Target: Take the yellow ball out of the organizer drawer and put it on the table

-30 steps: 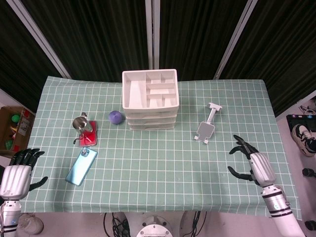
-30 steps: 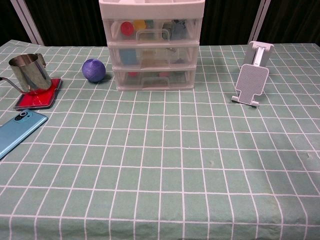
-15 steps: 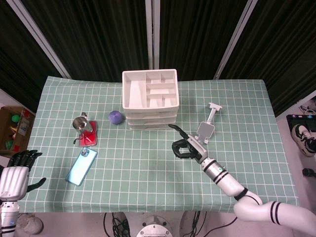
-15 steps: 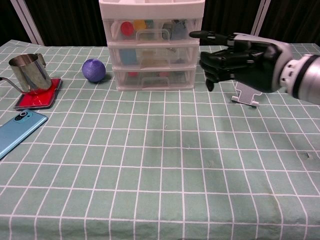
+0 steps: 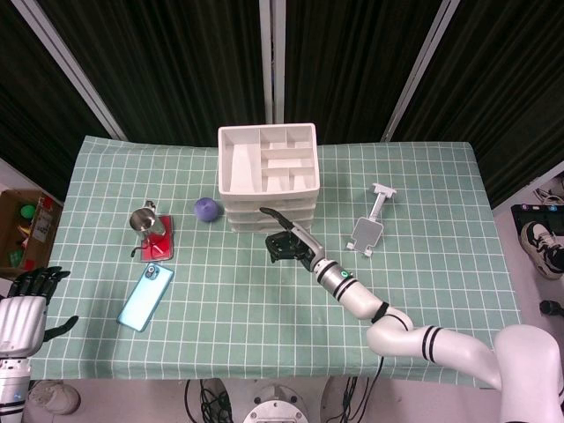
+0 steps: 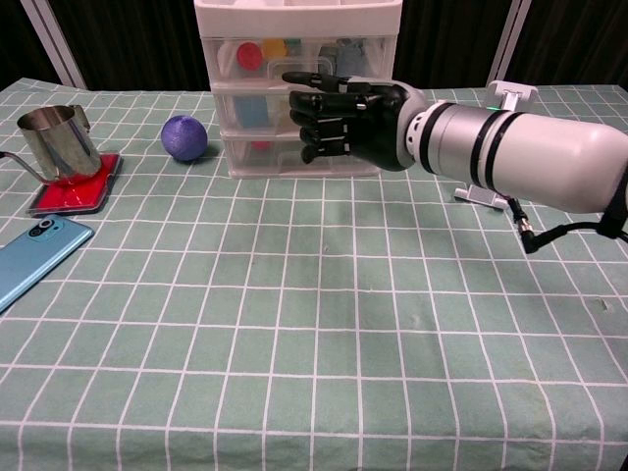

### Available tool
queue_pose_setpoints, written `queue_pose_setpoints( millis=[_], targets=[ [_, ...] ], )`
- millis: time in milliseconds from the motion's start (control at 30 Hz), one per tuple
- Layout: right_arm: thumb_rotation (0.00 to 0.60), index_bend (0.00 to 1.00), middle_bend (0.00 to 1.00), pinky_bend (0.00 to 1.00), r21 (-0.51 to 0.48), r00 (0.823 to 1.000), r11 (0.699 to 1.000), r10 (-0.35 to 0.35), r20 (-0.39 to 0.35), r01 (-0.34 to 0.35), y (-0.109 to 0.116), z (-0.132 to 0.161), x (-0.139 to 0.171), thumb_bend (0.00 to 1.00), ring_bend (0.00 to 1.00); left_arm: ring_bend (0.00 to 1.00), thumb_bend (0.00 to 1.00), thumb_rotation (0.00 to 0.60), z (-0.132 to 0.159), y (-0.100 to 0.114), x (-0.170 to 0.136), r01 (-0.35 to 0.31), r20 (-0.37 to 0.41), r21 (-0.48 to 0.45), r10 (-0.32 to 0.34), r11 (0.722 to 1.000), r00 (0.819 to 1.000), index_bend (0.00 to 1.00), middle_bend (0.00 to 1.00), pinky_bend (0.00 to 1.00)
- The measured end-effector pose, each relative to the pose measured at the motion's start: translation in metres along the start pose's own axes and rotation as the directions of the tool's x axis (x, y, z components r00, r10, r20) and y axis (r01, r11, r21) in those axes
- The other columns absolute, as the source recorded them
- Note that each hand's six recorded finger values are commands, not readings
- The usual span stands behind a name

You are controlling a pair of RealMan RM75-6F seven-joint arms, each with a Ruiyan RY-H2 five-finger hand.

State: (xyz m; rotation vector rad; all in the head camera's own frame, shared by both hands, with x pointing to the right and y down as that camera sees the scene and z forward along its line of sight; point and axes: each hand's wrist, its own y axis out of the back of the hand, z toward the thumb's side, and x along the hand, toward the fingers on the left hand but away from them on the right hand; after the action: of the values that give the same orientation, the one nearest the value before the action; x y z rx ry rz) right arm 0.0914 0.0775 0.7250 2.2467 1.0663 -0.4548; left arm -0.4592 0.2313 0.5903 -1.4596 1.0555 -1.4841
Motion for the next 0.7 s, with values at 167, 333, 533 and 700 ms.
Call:
queue_pose_setpoints(
  millis=[167, 333, 533, 700],
  targets=[
    [0.600, 0.09, 0.75, 0.63, 0.002, 1.000, 1.000, 0.002, 0.002, -0.002, -0.005, -0.001, -0.011, 0.48, 0.72, 0.15, 0.02, 0.600, -0.003, 0.000, -0.001, -0.001, -0.007, -0.003, 0.001, 1.000, 1.000, 0.24, 0.19, 0.18],
    [0.600, 0.10, 0.75, 0.63, 0.003, 1.000, 1.000, 0.001, 0.003, -0.001, -0.008, -0.002, -0.020, 0.48, 0.72, 0.15, 0.02, 0.600, -0.005, -0.001, -0.002, 0.001, -0.017, -0.006, -0.001, 1.000, 1.000, 0.24, 0.19, 0.18],
    [0.600, 0.15, 0.76, 0.63, 0.005, 1.000, 1.000, 0.002, -0.002, -0.002, -0.009, -0.001, -0.025, 0.48, 0.72, 0.15, 0.02, 0.600, -0.007, -0.001, -0.003, 0.001, -0.022, -0.005, -0.001, 1.000, 1.000, 0.24, 0.19, 0.18],
    [0.600, 0.26, 0.77, 0.63, 0.012, 1.000, 1.000, 0.001, -0.002, -0.001, -0.009, 0.001, -0.028, 0.48, 0.73, 0.15, 0.02, 0.600, -0.007, -0.001, -0.003, 0.001, -0.020, -0.005, -0.001, 1.000, 1.000, 0.24, 0.19, 0.18]
  ],
)
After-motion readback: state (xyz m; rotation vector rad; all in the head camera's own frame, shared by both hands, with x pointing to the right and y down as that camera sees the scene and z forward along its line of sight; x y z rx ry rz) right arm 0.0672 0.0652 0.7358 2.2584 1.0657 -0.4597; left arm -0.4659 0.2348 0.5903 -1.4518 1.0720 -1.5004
